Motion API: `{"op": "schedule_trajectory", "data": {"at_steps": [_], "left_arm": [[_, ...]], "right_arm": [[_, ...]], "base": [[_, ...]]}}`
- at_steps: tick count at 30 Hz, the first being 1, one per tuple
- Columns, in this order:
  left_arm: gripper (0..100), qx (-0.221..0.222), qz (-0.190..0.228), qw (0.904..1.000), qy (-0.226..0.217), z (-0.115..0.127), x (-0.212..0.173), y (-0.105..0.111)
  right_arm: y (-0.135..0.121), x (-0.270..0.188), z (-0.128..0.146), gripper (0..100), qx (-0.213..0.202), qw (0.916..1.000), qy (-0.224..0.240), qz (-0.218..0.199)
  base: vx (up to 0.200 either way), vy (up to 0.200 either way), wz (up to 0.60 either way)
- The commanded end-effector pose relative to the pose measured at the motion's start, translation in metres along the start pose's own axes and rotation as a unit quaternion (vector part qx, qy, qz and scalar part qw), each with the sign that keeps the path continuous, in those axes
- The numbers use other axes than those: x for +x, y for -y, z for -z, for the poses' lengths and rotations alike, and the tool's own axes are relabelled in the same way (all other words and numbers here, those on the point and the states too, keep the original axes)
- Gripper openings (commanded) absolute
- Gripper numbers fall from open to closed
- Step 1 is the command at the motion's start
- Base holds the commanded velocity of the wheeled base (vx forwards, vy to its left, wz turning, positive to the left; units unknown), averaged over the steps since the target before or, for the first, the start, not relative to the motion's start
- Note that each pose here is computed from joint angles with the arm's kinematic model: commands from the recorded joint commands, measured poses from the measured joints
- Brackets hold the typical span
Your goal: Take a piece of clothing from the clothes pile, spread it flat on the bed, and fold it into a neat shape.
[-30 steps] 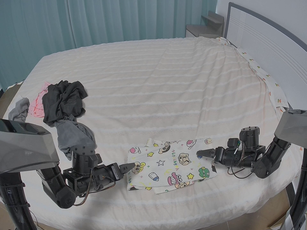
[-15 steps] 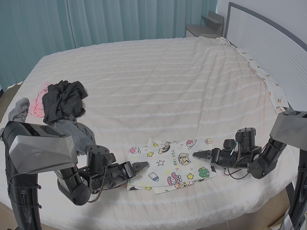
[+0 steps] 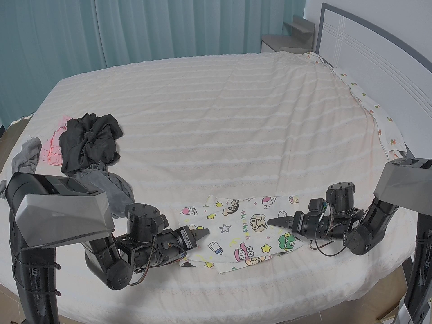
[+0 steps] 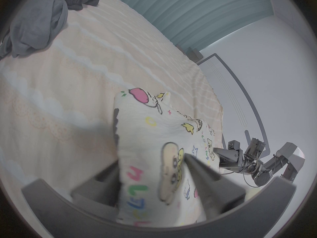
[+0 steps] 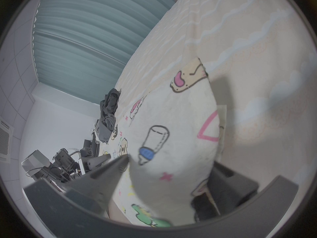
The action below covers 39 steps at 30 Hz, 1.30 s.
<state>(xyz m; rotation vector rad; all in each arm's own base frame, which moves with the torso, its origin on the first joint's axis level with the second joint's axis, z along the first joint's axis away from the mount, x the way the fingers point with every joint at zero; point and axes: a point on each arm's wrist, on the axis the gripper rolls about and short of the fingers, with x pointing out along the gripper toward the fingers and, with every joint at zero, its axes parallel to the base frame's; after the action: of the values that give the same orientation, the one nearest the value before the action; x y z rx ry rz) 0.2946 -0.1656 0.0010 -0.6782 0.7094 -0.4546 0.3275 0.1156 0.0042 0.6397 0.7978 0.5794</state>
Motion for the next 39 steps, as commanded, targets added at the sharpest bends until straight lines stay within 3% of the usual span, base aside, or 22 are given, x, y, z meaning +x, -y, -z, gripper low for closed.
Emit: {"op": "schedule_trajectory", "data": {"at_steps": [1,13,18,30,39], "left_arm": [[0,-0.002,0.005,1.0,0.003,-0.001,-0.005,0.005],[0,-0.001,0.013,0.9998,0.012,-0.008,-0.012,0.015],[0,-0.006,-0.008,0.9999,-0.006,-0.01,-0.018,0.018],[0,-0.004,-0.001,1.0,0.003,-0.015,-0.029,0.026],[0,-0.002,0.002,1.0,0.008,-0.017,-0.037,0.028]], "right_arm": [[0.0,0.0,0.001,0,0.003,1.0,-0.003,0.0],[-0.008,-0.007,-0.001,0,0.025,0.9988,0.023,-0.036],[-0.011,-0.007,0.004,0,0.023,0.9988,0.018,-0.039],[-0.019,-0.015,0.001,0,0.036,0.9979,0.024,-0.047],[-0.019,-0.016,0.003,0,0.037,0.998,0.021,-0.046]], "base": [[0.0,0.0,0.0],[0.0,0.0,0.0],[0.0,0.0,0.0],[0.0,0.0,0.0],[0.0,0.2,0.0]]}}
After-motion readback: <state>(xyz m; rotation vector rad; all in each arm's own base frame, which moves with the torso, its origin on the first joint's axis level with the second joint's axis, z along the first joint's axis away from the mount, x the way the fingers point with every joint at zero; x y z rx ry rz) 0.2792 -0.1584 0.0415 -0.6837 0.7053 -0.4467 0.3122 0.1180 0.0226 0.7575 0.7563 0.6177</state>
